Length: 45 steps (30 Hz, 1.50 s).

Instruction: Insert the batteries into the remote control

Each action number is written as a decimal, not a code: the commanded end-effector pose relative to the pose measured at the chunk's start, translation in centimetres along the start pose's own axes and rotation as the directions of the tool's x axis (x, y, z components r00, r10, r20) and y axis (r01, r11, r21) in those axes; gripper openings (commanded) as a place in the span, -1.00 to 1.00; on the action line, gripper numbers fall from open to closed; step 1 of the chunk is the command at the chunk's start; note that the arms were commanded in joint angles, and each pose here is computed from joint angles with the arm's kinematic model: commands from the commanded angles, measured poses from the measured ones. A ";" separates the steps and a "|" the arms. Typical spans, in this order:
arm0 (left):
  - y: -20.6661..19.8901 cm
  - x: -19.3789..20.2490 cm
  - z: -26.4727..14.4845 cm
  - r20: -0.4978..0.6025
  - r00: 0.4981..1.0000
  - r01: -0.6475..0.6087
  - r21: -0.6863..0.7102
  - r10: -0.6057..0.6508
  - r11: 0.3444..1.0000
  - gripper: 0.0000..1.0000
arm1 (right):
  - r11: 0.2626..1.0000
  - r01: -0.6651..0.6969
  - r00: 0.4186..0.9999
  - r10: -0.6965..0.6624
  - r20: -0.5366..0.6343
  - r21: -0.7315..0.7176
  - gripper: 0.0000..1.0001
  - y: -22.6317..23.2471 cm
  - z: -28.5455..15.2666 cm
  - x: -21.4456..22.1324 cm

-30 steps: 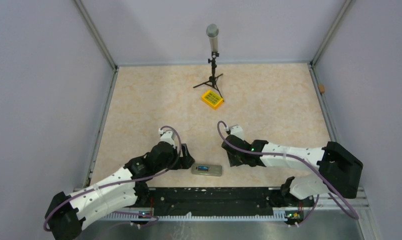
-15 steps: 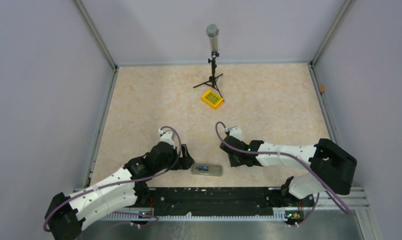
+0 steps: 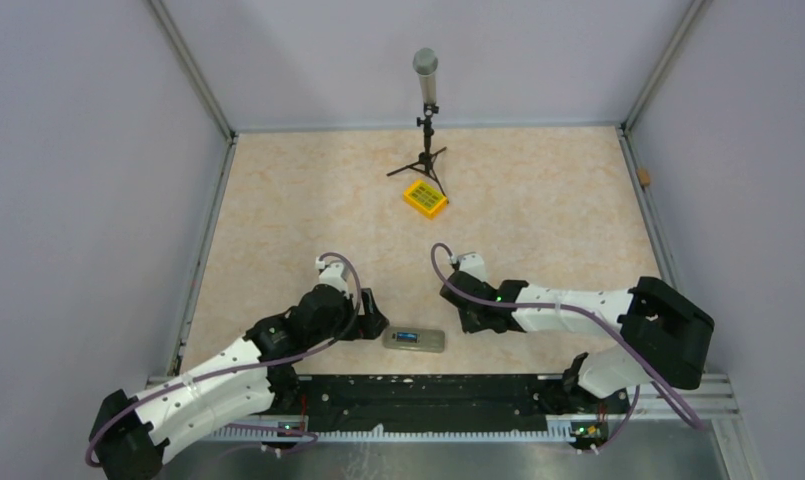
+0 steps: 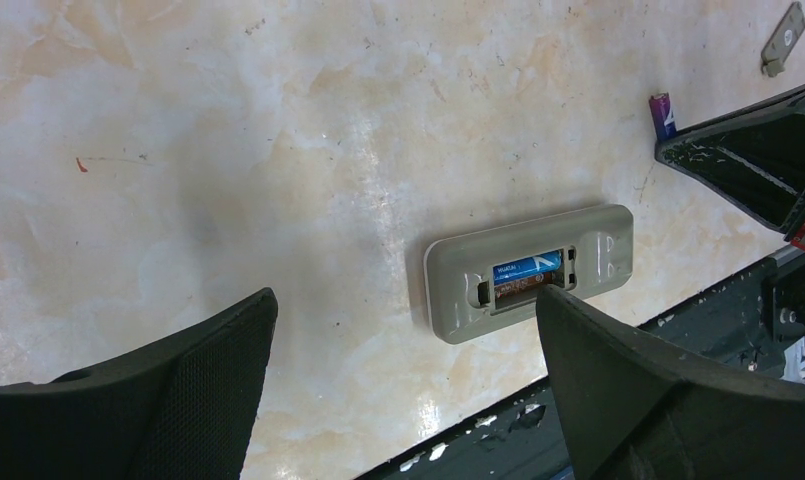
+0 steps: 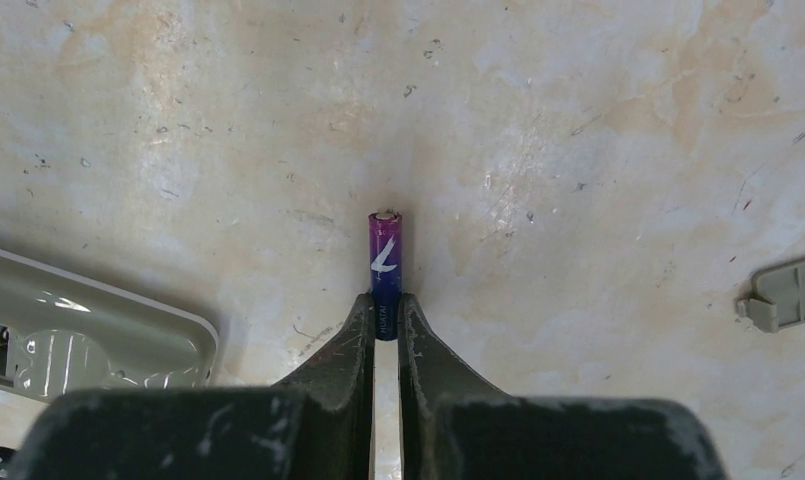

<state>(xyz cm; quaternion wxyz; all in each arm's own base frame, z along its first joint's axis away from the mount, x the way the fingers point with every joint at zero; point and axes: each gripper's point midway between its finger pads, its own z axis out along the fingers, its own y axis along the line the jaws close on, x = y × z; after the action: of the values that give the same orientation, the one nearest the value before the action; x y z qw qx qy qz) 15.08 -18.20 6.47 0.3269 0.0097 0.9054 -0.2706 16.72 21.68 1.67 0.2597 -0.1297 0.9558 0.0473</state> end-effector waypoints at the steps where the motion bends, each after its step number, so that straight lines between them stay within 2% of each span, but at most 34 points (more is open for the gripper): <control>1: 0.1 -0.4 0.1 0.024 1.000 0.000 0.002 0.000 1.000 0.97 | 1.000 0.023 1.000 -0.023 0.015 -0.007 -1.00 -0.1 -1.0 -0.9; 12: 0.0 -0.7 -0.2 0.037 0.999 0.012 -0.001 -0.012 1.000 0.97 | 0.978 0.140 0.982 -0.118 0.145 -0.154 -1.00 2.3 -5.6 -5.3; 18: -0.1 -1.3 -0.7 0.065 0.998 0.015 0.002 -0.015 1.000 0.97 | 0.927 0.255 0.958 -0.204 0.201 -0.276 -1.00 4.5 -7.3 -6.3; 25: 0.2 -1.4 -1.1 0.081 0.996 0.034 0.001 -0.034 0.999 0.97 | 0.863 0.391 0.912 -0.317 0.261 -0.319 -1.00 5.5 -9.0 -7.3; 36: 1.3 -2.0 -0.9 0.145 0.983 0.122 -0.040 -0.115 0.992 0.97 | 0.675 0.596 0.803 -0.506 0.315 -0.435 -1.00 7.9 -9.5 -6.0; 41: 1.3 -1.9 -0.9 0.152 0.977 0.157 -0.033 -0.151 0.987 0.97 | 0.559 0.675 0.733 -0.583 0.351 -0.481 -1.00 9.7 -9.2 -5.1; 45: 1.6 -2.0 -1.1 0.167 0.971 0.180 -0.036 -0.172 0.983 0.97 | 0.514 0.700 0.702 -0.625 0.342 -0.496 -1.00 10.7 -8.2 -4.5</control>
<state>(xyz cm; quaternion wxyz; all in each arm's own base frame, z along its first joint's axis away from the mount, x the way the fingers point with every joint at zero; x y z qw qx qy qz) 15.74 -16.28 7.08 0.3611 -0.0747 0.8896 -0.2696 13.69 28.98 10.07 0.2487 -0.5123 0.7918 0.2209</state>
